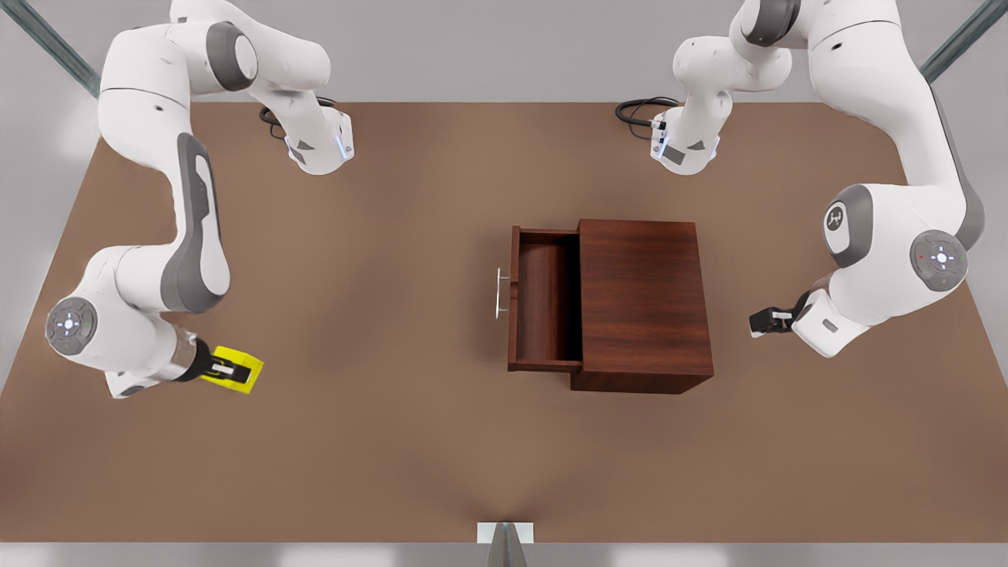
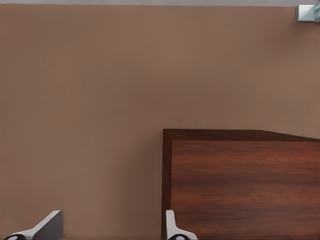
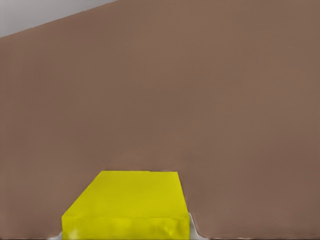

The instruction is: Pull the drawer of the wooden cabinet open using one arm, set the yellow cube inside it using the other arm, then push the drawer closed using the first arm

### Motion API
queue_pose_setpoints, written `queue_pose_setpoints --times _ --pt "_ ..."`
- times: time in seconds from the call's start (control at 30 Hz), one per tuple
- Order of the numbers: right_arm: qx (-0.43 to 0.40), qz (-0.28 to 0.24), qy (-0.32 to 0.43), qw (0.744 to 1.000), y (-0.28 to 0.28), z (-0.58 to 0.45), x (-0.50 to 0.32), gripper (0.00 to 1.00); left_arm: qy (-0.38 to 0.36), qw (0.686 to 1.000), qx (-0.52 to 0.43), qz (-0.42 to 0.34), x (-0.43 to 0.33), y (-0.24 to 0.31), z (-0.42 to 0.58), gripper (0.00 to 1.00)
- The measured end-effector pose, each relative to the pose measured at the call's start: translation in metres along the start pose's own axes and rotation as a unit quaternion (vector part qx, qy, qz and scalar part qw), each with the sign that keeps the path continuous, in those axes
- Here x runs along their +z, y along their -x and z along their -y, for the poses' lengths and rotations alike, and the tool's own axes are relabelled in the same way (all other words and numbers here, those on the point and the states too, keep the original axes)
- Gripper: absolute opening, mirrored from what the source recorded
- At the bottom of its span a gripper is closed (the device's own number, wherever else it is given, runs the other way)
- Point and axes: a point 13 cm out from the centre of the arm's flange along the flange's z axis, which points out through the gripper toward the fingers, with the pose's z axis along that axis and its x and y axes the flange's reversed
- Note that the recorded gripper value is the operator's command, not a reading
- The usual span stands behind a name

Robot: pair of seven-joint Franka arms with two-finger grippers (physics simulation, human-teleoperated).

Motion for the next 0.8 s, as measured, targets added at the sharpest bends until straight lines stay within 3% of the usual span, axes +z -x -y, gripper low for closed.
queue_pose_setpoints --times 0.2,0.43,0.6,0.8 --pt "-0.020 -0.050 0.034 0.998 -0.084 -0.149 -0.028 0.60 0.002 1.000 0.022 -0.001 0.001 0.000 -0.001 1.00" --pt "-0.009 -0.059 0.010 0.998 -0.200 -0.292 -0.031 0.60 0.007 0.999 0.042 -0.002 0.001 -0.001 -0.001 1.00" --pt "0.042 -0.052 0.011 0.998 -0.259 -0.362 -0.016 0.60 0.008 0.999 0.051 -0.003 0.001 -0.001 -0.001 1.00" --pt "0.147 -0.047 0.028 0.988 -0.286 -0.410 0.012 0.61 0.009 0.998 0.060 -0.003 0.001 -0.001 -0.001 1.00"
